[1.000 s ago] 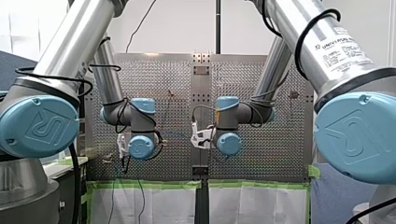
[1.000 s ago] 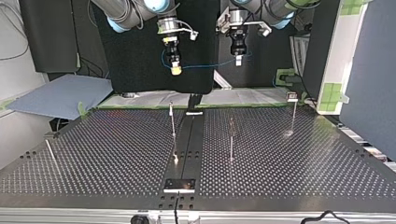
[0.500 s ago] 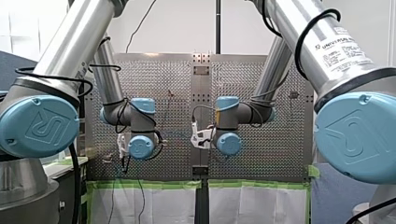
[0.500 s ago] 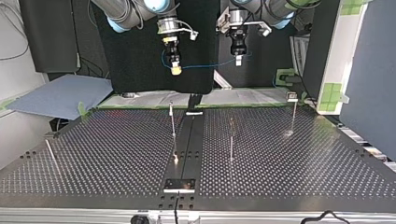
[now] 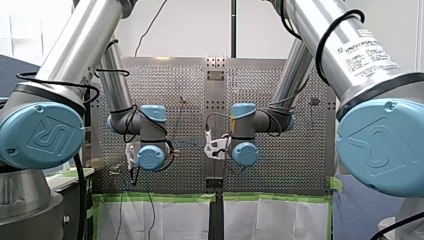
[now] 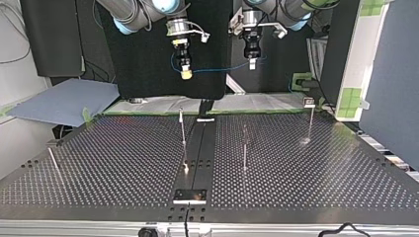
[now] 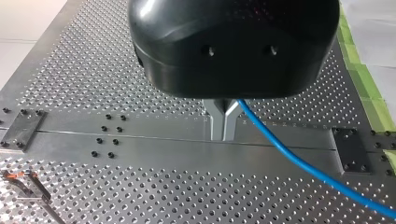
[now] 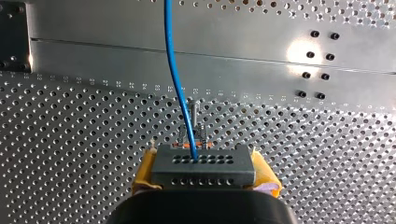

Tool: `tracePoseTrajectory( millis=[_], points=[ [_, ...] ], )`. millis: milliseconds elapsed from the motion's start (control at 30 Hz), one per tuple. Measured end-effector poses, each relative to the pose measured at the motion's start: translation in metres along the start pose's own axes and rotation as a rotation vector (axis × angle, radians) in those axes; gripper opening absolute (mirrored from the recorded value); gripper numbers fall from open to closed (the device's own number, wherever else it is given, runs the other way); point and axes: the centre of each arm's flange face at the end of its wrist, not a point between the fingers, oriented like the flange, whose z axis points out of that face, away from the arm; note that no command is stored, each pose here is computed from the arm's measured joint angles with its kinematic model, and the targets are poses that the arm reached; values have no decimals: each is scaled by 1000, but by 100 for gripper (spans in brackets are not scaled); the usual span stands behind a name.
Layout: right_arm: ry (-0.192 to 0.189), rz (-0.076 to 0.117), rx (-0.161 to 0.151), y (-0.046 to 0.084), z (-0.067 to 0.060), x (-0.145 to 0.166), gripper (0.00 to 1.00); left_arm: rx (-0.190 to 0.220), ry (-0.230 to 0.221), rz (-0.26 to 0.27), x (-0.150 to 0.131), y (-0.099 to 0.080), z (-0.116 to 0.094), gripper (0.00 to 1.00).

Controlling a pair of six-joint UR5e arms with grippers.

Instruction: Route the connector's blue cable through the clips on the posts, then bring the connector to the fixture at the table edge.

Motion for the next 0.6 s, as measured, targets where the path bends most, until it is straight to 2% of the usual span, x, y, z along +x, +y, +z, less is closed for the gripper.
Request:
tracePoseTrajectory(
  millis=[200,400,600],
  points=[
    [-1,0,0,0,0,0,7,1,4,4,1,1,0,0],
    [-5,-1,2,0,-1,0,7,6,62,47,18,6,-5,0],
    [-6,-2,2,0,-1,0,7,6,79,58,24,7,-7,0]
  ],
)
